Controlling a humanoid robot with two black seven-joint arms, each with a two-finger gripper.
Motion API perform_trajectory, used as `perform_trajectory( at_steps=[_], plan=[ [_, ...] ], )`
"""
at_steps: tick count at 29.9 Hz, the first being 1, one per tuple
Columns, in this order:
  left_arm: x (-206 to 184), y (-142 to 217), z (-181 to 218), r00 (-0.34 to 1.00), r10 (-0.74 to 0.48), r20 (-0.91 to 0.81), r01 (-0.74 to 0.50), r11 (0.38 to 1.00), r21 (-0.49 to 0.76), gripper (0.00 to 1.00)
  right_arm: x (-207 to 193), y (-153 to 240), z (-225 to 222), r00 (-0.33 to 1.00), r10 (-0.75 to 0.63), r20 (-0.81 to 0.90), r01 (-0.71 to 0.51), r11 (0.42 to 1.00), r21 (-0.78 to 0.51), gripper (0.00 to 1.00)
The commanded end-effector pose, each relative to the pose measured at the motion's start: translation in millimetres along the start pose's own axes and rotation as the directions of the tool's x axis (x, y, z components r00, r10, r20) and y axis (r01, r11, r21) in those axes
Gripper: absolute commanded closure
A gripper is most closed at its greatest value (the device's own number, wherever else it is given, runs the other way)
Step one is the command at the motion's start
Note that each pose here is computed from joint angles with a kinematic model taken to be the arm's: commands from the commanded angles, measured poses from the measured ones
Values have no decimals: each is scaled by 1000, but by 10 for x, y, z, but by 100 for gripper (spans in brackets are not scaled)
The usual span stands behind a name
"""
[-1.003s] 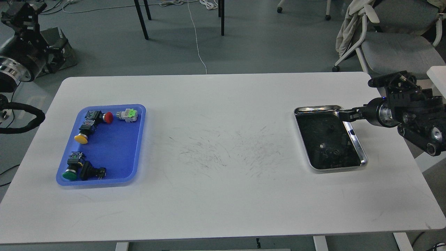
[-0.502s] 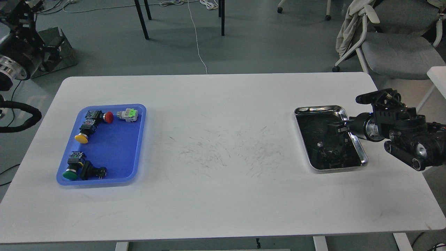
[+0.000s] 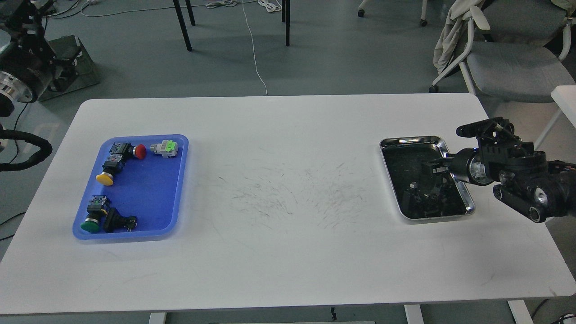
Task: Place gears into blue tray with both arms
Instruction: 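Reach the right gripper into the metal tray and grasp a small black part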
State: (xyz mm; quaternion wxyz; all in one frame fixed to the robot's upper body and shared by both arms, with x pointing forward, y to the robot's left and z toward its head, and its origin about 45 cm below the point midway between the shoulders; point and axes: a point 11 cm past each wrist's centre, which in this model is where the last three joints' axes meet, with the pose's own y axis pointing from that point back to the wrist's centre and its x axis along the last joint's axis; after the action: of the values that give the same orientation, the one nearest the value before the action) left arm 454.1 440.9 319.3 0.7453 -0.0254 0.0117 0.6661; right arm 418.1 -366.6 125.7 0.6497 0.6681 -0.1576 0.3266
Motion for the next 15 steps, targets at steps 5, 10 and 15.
perform_trajectory(
  at_steps=[5, 10, 15],
  plan=[
    [-3, 0, -2, 1000, 0, -1, 0, 1000, -2, 1, -32, -10, -5, 1000, -7, 0, 7, 1000, 0, 41],
    [-8, -4, -2, 1000, -1, -2, 1, 1000, -3, 1, -16, 2, 82, 1000, -2, 4, 2, 1000, -25, 43],
    [-9, -3, -5, 1000, -1, -2, 1, 1000, -2, 1, 3, -31, 29, 1000, 4, 2, -4, 1000, -21, 48]
  ],
)
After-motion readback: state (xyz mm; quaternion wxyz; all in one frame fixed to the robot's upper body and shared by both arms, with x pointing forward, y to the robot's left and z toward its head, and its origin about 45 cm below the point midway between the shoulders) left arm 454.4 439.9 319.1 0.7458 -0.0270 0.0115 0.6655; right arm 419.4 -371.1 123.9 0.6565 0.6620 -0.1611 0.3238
